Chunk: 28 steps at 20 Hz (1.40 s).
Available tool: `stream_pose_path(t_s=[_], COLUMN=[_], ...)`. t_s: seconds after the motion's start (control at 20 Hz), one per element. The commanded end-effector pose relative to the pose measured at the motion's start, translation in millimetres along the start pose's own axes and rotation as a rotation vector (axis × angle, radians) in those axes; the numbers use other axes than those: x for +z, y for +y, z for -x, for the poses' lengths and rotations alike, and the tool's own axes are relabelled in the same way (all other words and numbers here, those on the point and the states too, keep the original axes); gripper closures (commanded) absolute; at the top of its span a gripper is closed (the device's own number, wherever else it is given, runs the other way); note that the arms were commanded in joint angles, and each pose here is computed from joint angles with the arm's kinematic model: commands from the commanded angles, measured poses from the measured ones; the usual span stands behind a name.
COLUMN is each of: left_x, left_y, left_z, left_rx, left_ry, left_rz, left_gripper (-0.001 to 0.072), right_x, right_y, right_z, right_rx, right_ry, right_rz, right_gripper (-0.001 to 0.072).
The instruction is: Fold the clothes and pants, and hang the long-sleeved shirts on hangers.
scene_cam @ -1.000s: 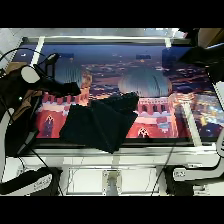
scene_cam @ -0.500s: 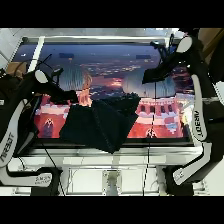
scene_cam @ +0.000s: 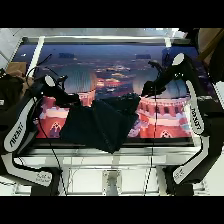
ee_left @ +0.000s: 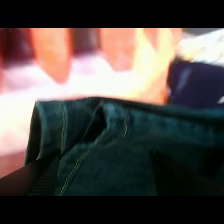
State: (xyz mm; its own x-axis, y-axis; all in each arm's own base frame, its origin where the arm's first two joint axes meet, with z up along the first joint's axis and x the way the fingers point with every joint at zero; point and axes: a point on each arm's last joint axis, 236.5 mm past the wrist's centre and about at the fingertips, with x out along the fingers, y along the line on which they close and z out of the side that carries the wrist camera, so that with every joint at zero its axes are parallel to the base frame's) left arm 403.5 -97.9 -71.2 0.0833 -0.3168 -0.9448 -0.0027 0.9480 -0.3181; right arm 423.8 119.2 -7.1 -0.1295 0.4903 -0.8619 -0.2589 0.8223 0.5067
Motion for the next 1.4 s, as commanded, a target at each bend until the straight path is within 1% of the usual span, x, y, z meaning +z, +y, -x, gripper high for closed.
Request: stream_pose_path(t_s=[0.0,0.2,0.3,0.4,0.45,0.5,0.55,0.65,0.8,1.1,1.25,1.35], left_x=[18.5,14.8,12.0,11.3,11.3,11.1,11.1,11.0,11.2,-3.0,-0.4,-0.1], left_y=[-18.8,-20.8,-29.8,-40.6,-40.7,-40.2,-40.2,-40.2,-32.5,5.5,7.6,6.1], left_z=[-1.6,-12.0,-18.2,-20.4,-21.0,-21.8,-22.1,-21.9,-15.7,27.8,47.1,50.2], left_rx=[-0.080,-0.100,-0.147,-0.199,-0.201,-0.200,-0.200,-0.200,-0.187,-0.095,-0.084,-0.085], left_ry=[-0.075,-0.046,-0.024,-0.018,-0.017,-0.016,-0.016,-0.019,-0.021,-0.006,-0.046,-0.053], left_rz=[-0.001,0.002,0.025,0.004,0.005,0.005,-0.002,-0.036,-0.034,-0.057,-0.062,-0.065], left_gripper=[0.0047,0.0049,0.0050,0.0064,0.0188,0.0398,0.0698,0.0694,0.0694,0.0694,0.0695,0.0694], right_x=[-0.1,10.4,9.3,7.5,7.6,8.3,9.2,9.2,8.3,13.4,25.8,29.0], right_y=[4.6,17.9,23.8,28.0,29.4,30.8,32.6,33.5,33.3,33.5,46.9,52.5], right_z=[-21.4,-29.6,-32.6,-34.4,-34.7,-34.6,-34.4,-34.4,-34.1,-33.3,-33.2,-36.4], right_rx=[0.055,0.051,0.055,0.060,0.062,0.068,0.076,0.079,0.081,0.077,0.120,0.122], right_ry=[-0.005,-0.032,-0.022,-0.011,-0.011,-0.014,-0.018,-0.019,-0.015,-0.039,-0.093,-0.103], right_rz=[0.017,0.071,0.084,0.091,0.093,0.093,0.093,0.092,0.092,0.119,0.142,0.169], right_gripper=[0.0188,0.0187,0.0187,0.0187,0.0188,0.0187,0.0187,0.0187,0.0187,0.0185,0.0184,0.0184])
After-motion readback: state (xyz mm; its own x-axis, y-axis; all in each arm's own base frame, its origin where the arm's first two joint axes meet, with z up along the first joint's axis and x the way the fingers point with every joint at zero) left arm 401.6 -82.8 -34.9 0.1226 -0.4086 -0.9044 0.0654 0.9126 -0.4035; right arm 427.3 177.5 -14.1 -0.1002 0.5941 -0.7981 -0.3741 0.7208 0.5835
